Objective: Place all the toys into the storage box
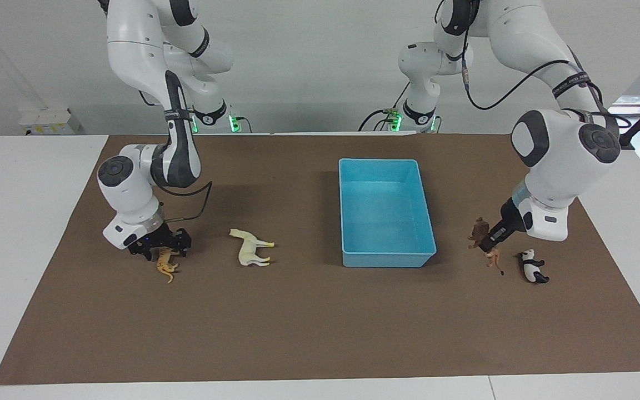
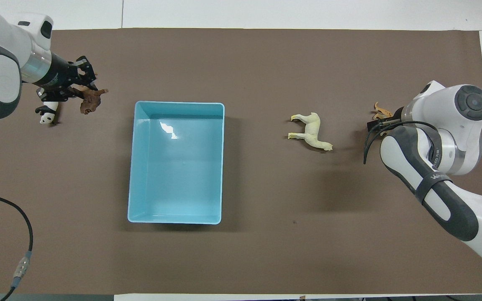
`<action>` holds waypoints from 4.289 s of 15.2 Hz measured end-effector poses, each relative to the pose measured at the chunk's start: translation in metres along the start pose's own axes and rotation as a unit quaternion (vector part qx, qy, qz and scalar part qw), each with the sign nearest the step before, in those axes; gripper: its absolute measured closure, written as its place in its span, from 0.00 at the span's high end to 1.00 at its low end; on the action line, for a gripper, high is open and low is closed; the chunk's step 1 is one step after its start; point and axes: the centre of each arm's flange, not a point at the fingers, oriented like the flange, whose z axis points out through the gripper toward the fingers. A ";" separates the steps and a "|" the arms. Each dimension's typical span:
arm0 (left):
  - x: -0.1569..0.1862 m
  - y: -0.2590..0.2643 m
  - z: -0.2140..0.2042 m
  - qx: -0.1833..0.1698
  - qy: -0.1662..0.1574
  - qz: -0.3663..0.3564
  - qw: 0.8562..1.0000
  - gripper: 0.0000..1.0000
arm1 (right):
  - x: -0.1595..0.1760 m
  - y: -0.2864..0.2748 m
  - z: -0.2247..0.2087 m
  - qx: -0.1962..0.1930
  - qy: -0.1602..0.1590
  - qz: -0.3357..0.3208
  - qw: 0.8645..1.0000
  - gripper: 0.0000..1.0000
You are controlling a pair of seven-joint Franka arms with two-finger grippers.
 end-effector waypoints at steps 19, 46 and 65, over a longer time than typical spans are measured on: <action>0.113 -0.180 -0.004 0.039 0.100 0.154 0.982 1.00 | 0.043 -0.064 -0.155 0.012 -0.031 0.038 0.999 0.57; 0.163 -0.223 0.133 0.054 0.121 0.231 0.964 0.56 | -0.034 -0.550 -0.187 0.112 0.012 0.065 0.992 1.00; -0.116 0.041 0.043 0.071 0.003 0.026 0.997 0.59 | 0.023 -0.234 -0.047 -0.005 -0.020 0.141 0.990 1.00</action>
